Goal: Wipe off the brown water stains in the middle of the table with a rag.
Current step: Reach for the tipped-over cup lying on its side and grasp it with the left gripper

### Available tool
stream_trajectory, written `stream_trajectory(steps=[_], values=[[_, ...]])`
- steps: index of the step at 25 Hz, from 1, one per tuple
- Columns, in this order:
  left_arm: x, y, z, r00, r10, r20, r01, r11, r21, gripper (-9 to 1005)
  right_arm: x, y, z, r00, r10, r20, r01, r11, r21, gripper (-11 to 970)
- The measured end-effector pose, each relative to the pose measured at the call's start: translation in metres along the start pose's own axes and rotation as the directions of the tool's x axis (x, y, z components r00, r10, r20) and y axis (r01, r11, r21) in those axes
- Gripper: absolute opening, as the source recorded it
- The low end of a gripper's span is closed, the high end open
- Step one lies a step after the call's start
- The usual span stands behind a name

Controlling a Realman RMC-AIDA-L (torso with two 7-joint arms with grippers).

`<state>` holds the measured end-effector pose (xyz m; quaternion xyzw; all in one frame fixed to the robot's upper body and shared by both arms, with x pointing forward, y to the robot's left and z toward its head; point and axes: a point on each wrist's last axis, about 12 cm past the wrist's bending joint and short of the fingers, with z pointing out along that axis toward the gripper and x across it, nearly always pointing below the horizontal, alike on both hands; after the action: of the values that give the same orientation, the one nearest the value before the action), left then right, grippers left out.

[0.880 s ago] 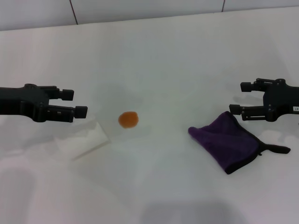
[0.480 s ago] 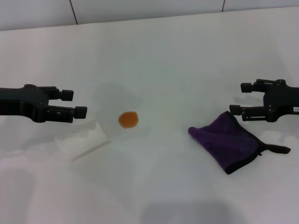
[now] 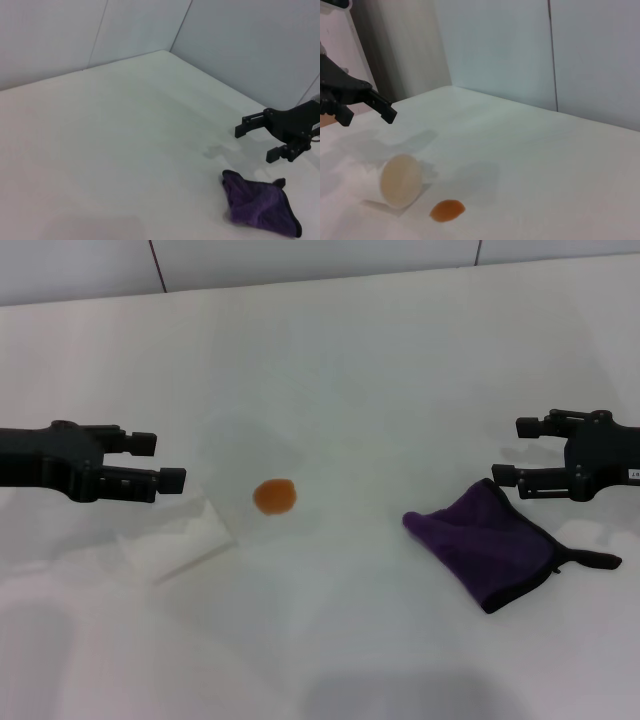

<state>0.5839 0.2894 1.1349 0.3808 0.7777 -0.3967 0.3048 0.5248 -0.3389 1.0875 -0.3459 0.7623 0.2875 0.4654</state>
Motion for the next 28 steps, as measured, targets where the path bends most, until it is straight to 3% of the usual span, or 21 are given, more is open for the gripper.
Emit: stream_trajectory(steps=[10,18,28], values=[[-0.001,0.001,-0.013,0.999,-0.013,0.032,0.016,0.994,-0.104,865,0.001,0.001,0.000,1.000,0.004,0.003,-0.004,1.000,0.002,828],[-0.003,-0.002,-0.013,0.999,-0.041,-0.009,0.040,0.995,-0.087,863,-0.001,0.000,0.002,1.000,0.000,0.006,0.000,1.000,0.000,828],[-0.017,-0.004,-0.010,0.982,-0.060,-0.178,0.052,0.997,-0.049,861,-0.002,0.000,0.003,1.000,0.000,0.007,0.000,1.000,-0.001,827]])
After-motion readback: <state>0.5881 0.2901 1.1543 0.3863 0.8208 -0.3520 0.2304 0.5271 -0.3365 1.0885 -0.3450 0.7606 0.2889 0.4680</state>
